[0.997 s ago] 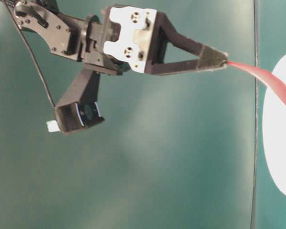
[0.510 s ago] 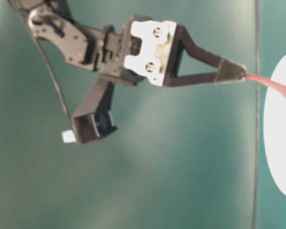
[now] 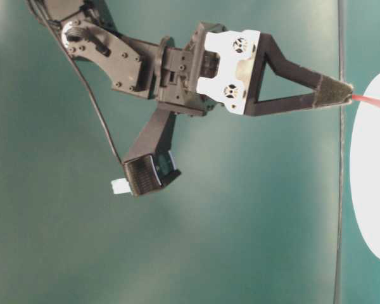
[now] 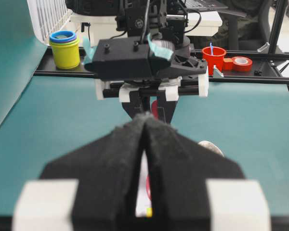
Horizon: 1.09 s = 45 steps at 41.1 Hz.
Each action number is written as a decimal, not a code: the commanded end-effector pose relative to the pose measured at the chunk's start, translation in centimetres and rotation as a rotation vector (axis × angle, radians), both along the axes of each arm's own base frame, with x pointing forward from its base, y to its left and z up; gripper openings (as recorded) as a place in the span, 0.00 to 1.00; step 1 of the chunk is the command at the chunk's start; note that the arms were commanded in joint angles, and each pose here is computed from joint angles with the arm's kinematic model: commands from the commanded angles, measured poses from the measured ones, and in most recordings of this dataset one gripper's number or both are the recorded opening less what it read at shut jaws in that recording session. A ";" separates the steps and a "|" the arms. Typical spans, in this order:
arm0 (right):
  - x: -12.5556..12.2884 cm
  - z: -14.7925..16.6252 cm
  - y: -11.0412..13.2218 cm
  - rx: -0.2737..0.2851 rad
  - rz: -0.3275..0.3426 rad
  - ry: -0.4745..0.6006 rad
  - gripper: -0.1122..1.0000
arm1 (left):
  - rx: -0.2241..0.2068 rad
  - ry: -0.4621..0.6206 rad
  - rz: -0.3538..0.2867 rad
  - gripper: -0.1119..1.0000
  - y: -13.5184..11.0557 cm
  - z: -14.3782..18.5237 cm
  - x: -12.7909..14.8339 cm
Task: Scoop the yellow hexagonal prism block from the bowl with a spoon using the right arm.
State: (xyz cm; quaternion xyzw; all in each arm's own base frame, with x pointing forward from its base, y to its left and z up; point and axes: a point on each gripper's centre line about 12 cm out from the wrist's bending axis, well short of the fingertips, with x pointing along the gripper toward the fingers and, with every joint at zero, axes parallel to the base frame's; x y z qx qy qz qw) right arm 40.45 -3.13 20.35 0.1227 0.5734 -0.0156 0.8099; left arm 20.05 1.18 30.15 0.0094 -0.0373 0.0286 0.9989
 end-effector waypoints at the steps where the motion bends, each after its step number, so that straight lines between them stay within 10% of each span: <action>1: 0.3 0.7 0.0 -0.008 0.001 -0.036 0.31 | 0.002 -0.028 0.003 0.12 0.1 1.1 0.2; 45: 2.0 -1.3 -0.9 -0.096 0.003 -0.149 0.31 | -0.005 -0.025 0.002 0.12 0.1 1.1 0.2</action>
